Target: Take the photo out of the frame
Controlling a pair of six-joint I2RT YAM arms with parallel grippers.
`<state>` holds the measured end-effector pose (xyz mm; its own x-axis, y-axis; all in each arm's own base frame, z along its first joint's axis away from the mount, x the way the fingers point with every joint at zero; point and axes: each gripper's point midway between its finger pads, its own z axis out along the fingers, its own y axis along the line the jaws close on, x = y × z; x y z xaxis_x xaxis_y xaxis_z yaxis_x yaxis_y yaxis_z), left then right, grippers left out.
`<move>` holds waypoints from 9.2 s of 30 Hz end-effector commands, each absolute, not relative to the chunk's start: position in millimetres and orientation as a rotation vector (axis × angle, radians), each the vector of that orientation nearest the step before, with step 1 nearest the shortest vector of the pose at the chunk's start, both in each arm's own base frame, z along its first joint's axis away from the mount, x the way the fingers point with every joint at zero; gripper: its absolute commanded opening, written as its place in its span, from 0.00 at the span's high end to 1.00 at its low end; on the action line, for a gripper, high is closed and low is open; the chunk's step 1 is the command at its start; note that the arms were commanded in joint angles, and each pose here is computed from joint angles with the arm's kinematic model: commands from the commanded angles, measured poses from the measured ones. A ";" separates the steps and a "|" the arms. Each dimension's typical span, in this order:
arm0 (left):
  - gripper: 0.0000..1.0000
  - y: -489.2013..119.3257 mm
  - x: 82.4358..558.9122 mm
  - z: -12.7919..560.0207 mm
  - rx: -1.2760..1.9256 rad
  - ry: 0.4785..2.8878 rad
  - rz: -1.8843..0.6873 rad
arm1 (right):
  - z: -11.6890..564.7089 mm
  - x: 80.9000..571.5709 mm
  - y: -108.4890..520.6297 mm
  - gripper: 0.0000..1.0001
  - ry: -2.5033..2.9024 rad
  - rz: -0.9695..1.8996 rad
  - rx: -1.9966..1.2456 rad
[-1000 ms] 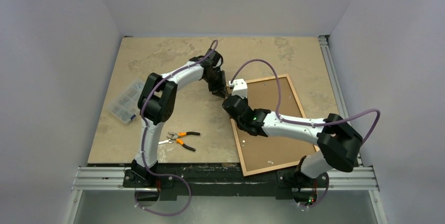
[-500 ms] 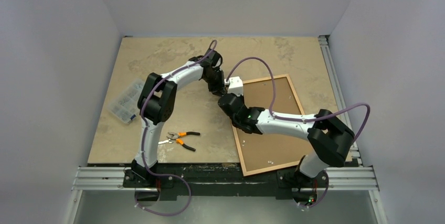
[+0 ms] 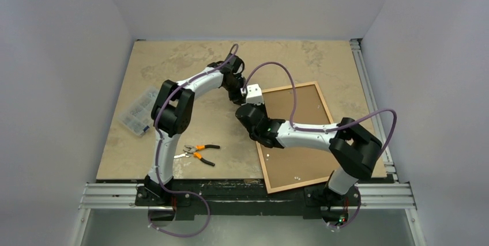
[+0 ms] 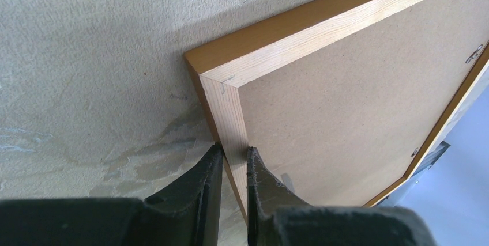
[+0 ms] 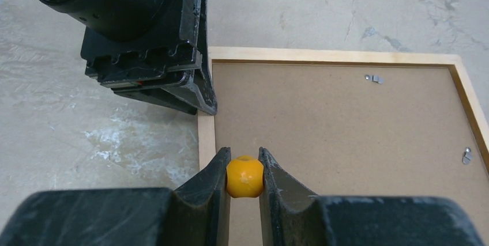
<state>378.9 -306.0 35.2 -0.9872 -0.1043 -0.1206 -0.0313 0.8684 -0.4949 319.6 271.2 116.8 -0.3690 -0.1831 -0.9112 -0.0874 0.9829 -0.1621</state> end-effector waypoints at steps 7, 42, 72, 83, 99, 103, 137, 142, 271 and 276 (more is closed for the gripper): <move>1.00 -293.8 371.6 23.0 -0.109 2.943 -0.700 | 142.8 313.4 271.5 1.00 1.868 0.003 -0.116; 0.28 -344.8 158.5 222.7 0.991 1.942 -1.299 | 245.6 190.9 245.9 1.00 2.071 1.358 -0.050; 1.00 -319.5 102.4 231.4 1.431 1.805 -1.385 | 274.9 126.0 265.4 0.40 1.959 1.579 -0.903; 1.00 -322.3 103.3 227.8 1.431 1.820 -1.395 | 263.5 129.9 271.8 0.62 1.973 1.624 -0.926; 0.10 -257.8 254.2 200.2 0.283 2.320 -0.960 | 207.6 232.2 189.6 1.00 2.084 0.759 -0.012; 0.33 -280.5 260.3 168.3 0.096 2.493 -1.146 | 190.4 244.3 181.2 1.00 2.045 0.589 0.116; 0.82 -297.7 356.0 22.9 -0.321 2.894 -0.779 | 106.8 280.6 253.1 1.00 2.093 0.443 -0.005; 0.91 -298.2 354.4 22.3 -0.319 2.895 -0.785 | 105.7 282.6 254.0 1.00 2.089 0.429 0.002; 0.35 -247.2 346.2 228.8 -0.317 2.289 -1.359 | 30.3 126.9 253.1 0.67 2.523 -0.191 -0.213; 0.34 -252.9 350.4 191.5 -0.455 2.398 -1.423 | 26.9 121.7 256.2 0.78 2.515 -0.194 -0.209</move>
<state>348.5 -242.4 201.8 -0.8764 -0.4197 -0.2361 -0.0325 0.5406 -0.8406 122.9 252.7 28.1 -0.8141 -0.2366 -0.5303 -0.1515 0.9681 -0.1995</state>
